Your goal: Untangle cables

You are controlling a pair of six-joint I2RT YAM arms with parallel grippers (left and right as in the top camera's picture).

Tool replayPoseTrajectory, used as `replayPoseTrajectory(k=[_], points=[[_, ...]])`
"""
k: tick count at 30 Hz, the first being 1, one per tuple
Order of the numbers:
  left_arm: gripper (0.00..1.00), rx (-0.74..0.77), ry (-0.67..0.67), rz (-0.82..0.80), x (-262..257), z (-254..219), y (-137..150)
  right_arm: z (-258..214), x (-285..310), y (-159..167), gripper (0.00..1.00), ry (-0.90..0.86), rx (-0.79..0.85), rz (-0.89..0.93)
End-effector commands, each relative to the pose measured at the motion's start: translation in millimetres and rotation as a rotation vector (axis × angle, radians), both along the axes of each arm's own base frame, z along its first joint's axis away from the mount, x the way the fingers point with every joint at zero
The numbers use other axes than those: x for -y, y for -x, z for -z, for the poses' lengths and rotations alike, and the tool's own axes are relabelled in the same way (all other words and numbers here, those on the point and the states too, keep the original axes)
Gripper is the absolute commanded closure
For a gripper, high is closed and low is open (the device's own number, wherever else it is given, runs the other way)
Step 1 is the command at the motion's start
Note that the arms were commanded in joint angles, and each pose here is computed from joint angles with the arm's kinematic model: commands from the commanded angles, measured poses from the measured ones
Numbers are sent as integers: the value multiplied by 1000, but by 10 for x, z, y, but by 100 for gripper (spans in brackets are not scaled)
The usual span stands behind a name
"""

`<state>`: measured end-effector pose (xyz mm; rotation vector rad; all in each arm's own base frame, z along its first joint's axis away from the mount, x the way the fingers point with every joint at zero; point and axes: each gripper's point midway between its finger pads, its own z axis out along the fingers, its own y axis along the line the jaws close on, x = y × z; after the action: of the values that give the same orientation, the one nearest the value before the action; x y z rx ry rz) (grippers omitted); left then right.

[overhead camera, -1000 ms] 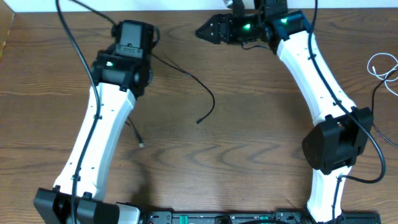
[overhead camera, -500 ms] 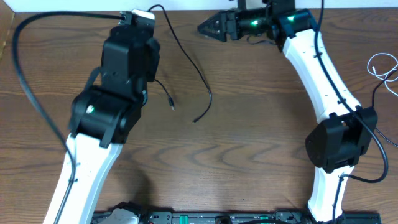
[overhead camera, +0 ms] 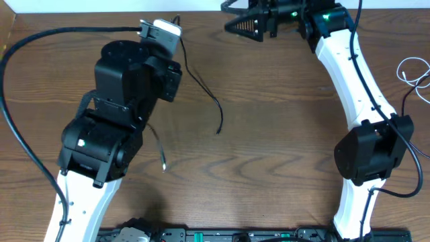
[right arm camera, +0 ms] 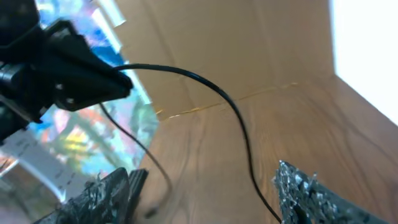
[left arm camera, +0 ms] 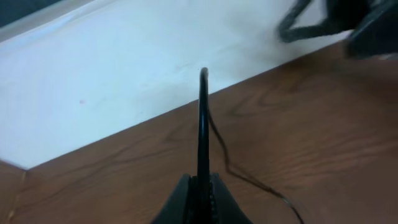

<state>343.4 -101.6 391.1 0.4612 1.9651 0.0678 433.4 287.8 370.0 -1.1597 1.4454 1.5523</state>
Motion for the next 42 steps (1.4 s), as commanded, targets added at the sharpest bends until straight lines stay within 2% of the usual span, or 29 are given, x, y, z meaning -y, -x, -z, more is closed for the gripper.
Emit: replayPoseTrajectory(k=[1, 8, 17, 23, 26, 28, 32, 33, 37, 38, 39, 40, 42], points=[[92, 20, 14, 84, 201, -87, 96, 4, -170, 256, 30, -43, 93, -137], [93, 37, 25, 145, 366, -153, 223, 29, -379, 402, 31, -65, 175, -188], [92, 64, 113, 234, 563, -328, 503, 49, -411, 330, 31, -59, 225, -145], [92, 55, 125, 256, 629, -325, 565, -21, -388, 421, 29, -92, 264, -203], [93, 51, 123, 256, 627, -313, 567, -20, -437, 462, 32, -92, 254, -215], [92, 48, 122, 256, 626, -307, 569, -21, -468, 489, 40, -92, 251, -223], [93, 45, 120, 256, 624, -298, 572, -39, -472, 452, 92, -81, 227, -205], [93, 44, 120, 256, 624, -297, 572, -32, -467, 400, 99, -66, 196, -178], [92, 44, 120, 256, 624, -297, 572, 4, -360, 106, 99, 0, -5, -33], [89, 44, 120, 256, 624, -297, 572, 22, -316, 16, 99, 15, -59, 11], [83, 44, 120, 256, 624, -297, 572, 37, -276, -62, 99, 24, -97, 50], [68, 44, 120, 256, 624, -297, 572, 63, -171, -254, 99, 38, -157, 145], [58, 44, 120, 256, 624, -297, 572, 72, -12, -466, 99, 43, -215, 250]])
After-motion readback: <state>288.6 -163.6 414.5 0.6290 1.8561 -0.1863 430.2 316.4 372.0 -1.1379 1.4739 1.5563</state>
